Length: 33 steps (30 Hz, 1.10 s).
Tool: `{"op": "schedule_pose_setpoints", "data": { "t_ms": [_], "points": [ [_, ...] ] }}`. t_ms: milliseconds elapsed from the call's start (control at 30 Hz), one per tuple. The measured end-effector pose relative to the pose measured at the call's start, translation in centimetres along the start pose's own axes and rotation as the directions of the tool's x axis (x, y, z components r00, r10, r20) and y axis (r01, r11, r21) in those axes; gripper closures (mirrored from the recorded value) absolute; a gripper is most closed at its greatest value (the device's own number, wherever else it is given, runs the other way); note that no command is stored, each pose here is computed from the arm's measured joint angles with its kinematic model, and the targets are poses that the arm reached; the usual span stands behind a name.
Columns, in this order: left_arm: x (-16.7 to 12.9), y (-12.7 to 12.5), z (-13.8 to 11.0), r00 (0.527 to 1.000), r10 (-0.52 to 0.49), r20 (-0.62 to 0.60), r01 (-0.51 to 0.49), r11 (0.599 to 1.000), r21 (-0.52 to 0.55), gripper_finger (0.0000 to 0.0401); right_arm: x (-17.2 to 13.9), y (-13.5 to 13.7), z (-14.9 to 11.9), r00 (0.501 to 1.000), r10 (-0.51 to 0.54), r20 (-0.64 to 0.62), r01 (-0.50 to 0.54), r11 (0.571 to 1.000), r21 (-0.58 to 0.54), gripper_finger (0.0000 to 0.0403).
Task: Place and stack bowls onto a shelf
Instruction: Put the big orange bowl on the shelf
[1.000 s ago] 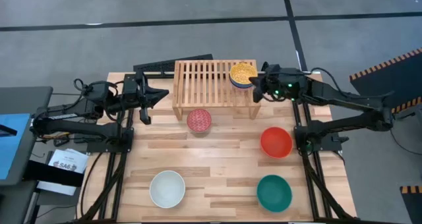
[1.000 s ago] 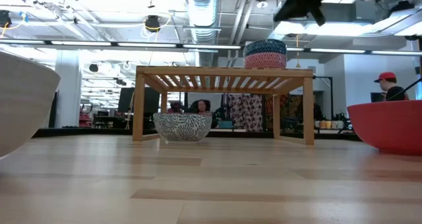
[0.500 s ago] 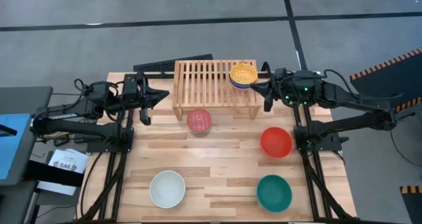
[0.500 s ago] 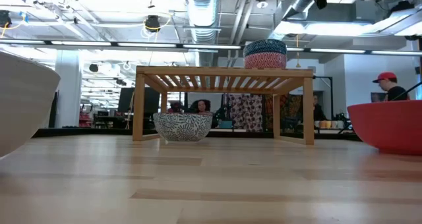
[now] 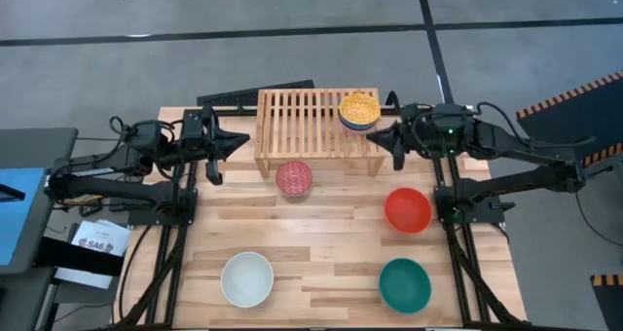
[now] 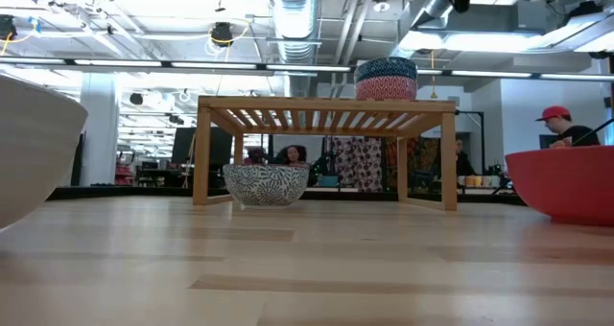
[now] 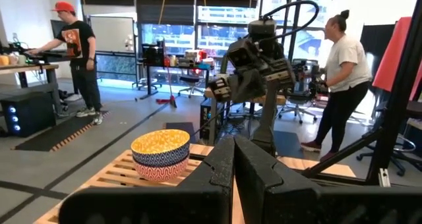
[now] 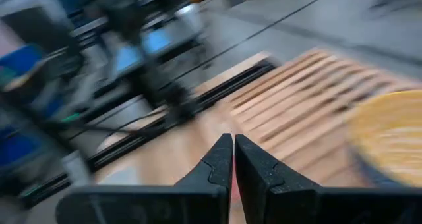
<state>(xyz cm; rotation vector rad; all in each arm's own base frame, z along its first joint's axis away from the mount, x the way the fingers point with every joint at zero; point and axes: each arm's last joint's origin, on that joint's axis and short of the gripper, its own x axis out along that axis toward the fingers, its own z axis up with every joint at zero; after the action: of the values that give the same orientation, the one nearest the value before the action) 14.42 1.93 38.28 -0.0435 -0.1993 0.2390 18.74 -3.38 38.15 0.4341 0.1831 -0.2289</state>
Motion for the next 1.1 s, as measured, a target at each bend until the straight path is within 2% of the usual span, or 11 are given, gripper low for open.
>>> {"op": "schedule_pose_setpoints", "data": {
  "t_ms": [67,167,300,433,533,667,733,833,967,1100],
  "points": [
    [0.0,0.0,0.0,1.0,0.0,0.0,0.0,1.0,0.0,0.0401,0.0,0.2,-0.2,0.996,0.08,-0.041,-0.079,0.996,0.028,0.0354],
    [0.0,0.0,0.0,1.0,0.0,0.0,0.0,1.0,-0.002,0.0401,0.3,0.4,-0.9,0.975,0.168,-0.146,-0.148,0.98,0.136,0.034],
    [0.0,0.0,0.0,1.0,0.0,0.0,0.0,1.0,-0.009,0.0401,0.4,0.7,-2.9,0.92,0.191,-0.343,-0.109,0.963,0.245,0.0301],
    [0.0,0.0,0.0,1.0,0.0,0.0,0.0,1.0,-0.009,0.0401,0.2,1.2,-5.7,0.796,0.17,-0.581,0.021,0.951,0.308,0.0247],
    [0.0,0.0,0.0,1.0,0.0,0.0,0.0,1.0,-0.009,0.0401,-0.1,2.0,-7.8,0.679,0.146,-0.719,0.104,0.951,0.291,0.0206],
    [0.0,0.0,0.0,1.0,0.0,0.0,0.0,1.0,-0.009,0.0401,-0.2,2.8,-11.3,0.561,0.13,-0.817,0.172,0.947,0.269,0.0167],
    [0.0,0.0,0.0,1.0,-0.001,0.0,0.001,1.0,-0.007,0.0401,-0.1,2.7,-12.8,0.523,0.108,-0.846,0.211,0.945,0.251,0.0158],
    [0.0,0.0,0.0,1.0,0.0,0.0,0.0,1.0,0.009,0.0401,-0.1,2.2,-14.5,0.495,0.03,-0.868,0.305,0.93,0.207,0.0154],
    [0.0,0.0,0.0,1.0,0.0,0.0,0.0,1.0,0.011,0.0401,0.0,1.7,-15.6,0.489,-0.03,-0.872,0.406,0.892,0.198,0.0154],
    [0.0,0.0,0.0,1.0,0.0,0.0,0.0,1.0,0.013,0.0401,0.6,1.9,-16.2,0.48,-0.082,-0.874,0.433,0.888,0.155,0.0154]
  ]
}}
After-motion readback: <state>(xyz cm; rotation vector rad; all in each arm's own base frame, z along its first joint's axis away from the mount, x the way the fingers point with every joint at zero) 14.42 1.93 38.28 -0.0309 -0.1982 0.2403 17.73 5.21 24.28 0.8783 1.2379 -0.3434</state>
